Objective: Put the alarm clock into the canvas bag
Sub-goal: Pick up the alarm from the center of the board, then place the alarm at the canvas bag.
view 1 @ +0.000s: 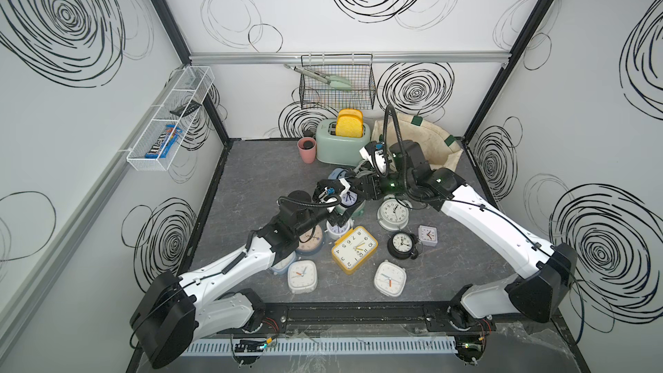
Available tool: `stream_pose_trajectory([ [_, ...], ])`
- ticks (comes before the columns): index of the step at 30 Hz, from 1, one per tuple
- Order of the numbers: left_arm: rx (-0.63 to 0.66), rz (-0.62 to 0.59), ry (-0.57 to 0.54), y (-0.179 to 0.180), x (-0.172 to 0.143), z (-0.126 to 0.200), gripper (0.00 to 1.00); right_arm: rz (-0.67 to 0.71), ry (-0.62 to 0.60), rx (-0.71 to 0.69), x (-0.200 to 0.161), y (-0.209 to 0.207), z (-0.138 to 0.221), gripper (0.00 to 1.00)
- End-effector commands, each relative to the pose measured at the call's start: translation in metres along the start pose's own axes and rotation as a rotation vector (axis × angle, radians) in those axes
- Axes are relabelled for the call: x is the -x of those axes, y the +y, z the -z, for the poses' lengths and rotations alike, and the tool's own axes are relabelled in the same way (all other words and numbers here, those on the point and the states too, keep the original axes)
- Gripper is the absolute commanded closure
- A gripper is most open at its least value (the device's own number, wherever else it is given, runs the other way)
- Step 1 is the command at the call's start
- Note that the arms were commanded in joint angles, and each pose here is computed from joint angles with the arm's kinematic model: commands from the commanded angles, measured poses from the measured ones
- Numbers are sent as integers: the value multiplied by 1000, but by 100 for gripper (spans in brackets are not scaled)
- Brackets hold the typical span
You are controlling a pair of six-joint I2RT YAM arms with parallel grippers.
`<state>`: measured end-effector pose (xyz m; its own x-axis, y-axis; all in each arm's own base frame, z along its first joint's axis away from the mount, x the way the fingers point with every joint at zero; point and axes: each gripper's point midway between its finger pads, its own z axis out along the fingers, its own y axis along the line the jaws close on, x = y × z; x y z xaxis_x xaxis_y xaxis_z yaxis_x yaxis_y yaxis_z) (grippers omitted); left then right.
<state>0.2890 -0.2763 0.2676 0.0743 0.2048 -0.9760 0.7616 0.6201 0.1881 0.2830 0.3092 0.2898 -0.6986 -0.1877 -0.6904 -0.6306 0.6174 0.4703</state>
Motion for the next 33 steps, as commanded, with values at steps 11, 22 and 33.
stream_pose_trajectory([
  [11, 35, -26, -93, 7, 30, 2, 18, -18, 29, 45, -12, 6, -2, 71],
  [22, 48, 180, -167, 19, 59, 14, 4, -22, -215, -117, 60, -27, 49, 92],
  [33, 122, 337, -284, 46, 90, 51, 4, -261, -526, -557, 114, -199, 163, 96],
])
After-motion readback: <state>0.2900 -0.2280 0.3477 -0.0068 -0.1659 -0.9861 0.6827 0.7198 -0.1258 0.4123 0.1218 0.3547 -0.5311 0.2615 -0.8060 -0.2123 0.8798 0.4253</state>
